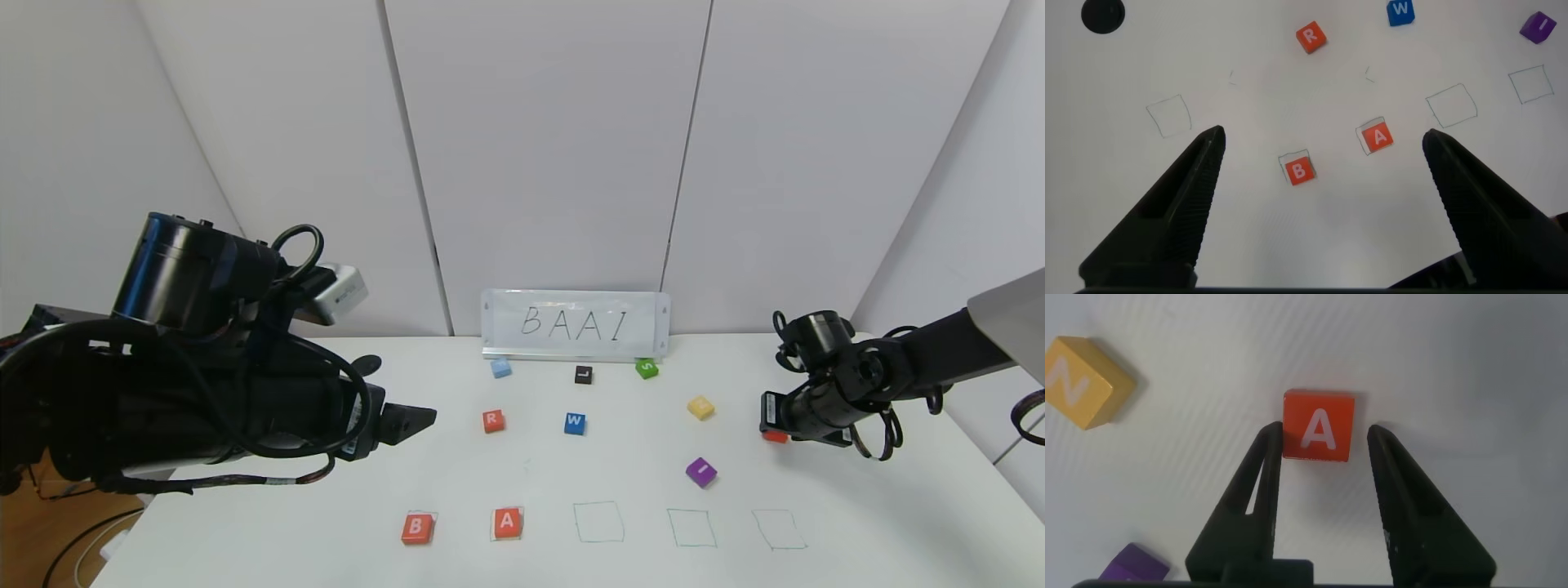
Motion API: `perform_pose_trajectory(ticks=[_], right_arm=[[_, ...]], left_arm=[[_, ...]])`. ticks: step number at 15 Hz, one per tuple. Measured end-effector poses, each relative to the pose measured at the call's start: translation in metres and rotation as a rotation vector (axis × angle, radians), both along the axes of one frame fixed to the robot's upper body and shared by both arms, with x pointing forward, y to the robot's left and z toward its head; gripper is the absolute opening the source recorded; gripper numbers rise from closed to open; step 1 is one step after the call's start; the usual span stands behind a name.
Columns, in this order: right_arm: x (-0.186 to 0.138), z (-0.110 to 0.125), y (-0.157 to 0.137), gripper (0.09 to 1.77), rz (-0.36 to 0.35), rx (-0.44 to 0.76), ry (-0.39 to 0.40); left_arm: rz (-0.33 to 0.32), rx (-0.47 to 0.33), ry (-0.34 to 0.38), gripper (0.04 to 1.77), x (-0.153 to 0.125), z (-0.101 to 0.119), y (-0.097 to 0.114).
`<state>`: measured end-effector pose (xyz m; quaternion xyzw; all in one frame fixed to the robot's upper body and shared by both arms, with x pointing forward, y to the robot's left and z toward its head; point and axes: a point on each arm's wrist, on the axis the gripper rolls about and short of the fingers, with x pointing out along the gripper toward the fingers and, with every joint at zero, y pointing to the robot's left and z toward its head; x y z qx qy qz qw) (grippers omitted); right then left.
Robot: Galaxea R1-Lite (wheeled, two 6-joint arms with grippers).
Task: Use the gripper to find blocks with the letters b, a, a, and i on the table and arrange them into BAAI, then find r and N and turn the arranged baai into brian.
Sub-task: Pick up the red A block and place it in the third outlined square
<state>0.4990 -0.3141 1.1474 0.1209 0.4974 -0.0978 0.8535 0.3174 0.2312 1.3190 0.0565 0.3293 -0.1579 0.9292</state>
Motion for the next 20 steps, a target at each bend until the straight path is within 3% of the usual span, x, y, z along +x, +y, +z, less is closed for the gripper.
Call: perform_pose_trajectory(ticks=[1,12,16,20], right_arm=[[0.0,0.0,0.0,0.54,0.001,-0.001,0.0],[-0.002,0.005,0.0,0.54,0.011,-0.01,-0.001],[-0.015,0.023,0.004,0.54,0.021,-0.013,0.035],[-0.033,0.051,0.033,0.54,0.056,-0.026,0.03]], left_arm=[[-0.001,0.001,0.0,1.72,0.0,0.0,0.0],[-0.012,0.003,0.005,1.72,-0.002,-0.002,-0.003],[-0.014,0.004,0.004,1.72,-0.002,-0.002,-0.003],[-0.018,0.005,0.004,1.72,-0.002,-0.002,-0.004]])
